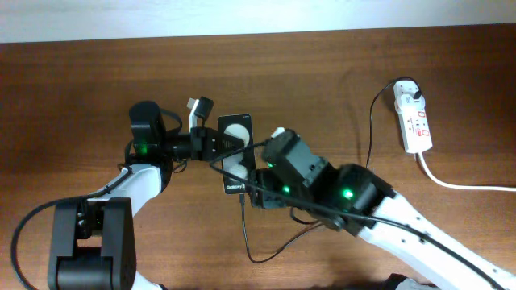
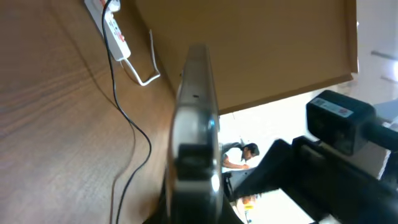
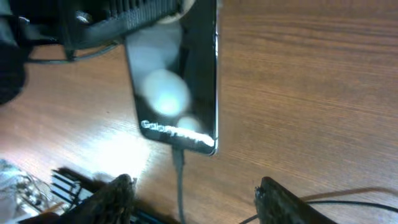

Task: Plug charger to phone and switch on socket
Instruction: 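Release the plug and pull the right gripper back from the phone, then lower the plugged-in phone with the left gripper onto the table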

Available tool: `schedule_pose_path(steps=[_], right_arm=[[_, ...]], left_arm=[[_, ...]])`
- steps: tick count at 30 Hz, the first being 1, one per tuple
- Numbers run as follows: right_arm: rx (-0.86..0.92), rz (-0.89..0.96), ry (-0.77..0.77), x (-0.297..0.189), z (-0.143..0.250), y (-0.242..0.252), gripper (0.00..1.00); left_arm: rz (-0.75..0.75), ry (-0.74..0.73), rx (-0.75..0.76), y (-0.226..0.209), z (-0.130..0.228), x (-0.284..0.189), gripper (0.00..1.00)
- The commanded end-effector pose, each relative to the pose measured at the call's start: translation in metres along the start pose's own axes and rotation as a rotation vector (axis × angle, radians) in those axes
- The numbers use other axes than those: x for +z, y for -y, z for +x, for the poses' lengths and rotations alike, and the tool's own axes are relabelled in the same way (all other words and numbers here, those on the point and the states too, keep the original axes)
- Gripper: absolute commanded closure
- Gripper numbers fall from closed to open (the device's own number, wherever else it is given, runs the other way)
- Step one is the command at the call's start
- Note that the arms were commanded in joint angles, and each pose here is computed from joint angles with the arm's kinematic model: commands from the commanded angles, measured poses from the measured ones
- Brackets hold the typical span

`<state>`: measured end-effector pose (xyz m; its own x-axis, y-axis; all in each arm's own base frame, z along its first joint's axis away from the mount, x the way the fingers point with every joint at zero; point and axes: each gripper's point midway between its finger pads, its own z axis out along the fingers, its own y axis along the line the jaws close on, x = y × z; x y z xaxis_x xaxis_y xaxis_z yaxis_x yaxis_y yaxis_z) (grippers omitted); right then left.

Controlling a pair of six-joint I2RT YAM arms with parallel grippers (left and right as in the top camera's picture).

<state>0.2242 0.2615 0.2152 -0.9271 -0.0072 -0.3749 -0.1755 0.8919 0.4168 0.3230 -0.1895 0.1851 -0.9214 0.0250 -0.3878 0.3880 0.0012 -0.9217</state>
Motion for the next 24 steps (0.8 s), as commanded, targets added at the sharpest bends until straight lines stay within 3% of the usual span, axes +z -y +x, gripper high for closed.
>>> schedule_pose_path(steps=[1, 2, 7, 16, 24], right_arm=[[-0.018, 0.058, 0.050, -0.033, 0.003, 0.019, 0.14], [-0.018, 0.121, 0.061, -0.048, 0.010, 0.037, 0.00], [-0.023, 0.278, -0.046, -0.057, 0.039, 0.074, 0.01], [-0.025, 0.323, -0.097, -0.041, 0.041, 0.077, 0.01], [-0.025, 0.323, -0.097, -0.041, 0.041, 0.077, 0.01]], left_arm=[[-0.019, 0.021, 0.064, -0.002, -0.004, -0.001, 1.00], [-0.034, 0.036, 0.056, -0.005, -0.006, -0.001, 1.00], [-0.061, 0.063, 0.038, -0.010, -0.010, -0.002, 1.00], [-0.068, 0.070, 0.034, -0.012, -0.011, -0.001, 1.00], [-0.273, 0.244, -0.028, -0.042, -0.038, 0.032, 1.00]])
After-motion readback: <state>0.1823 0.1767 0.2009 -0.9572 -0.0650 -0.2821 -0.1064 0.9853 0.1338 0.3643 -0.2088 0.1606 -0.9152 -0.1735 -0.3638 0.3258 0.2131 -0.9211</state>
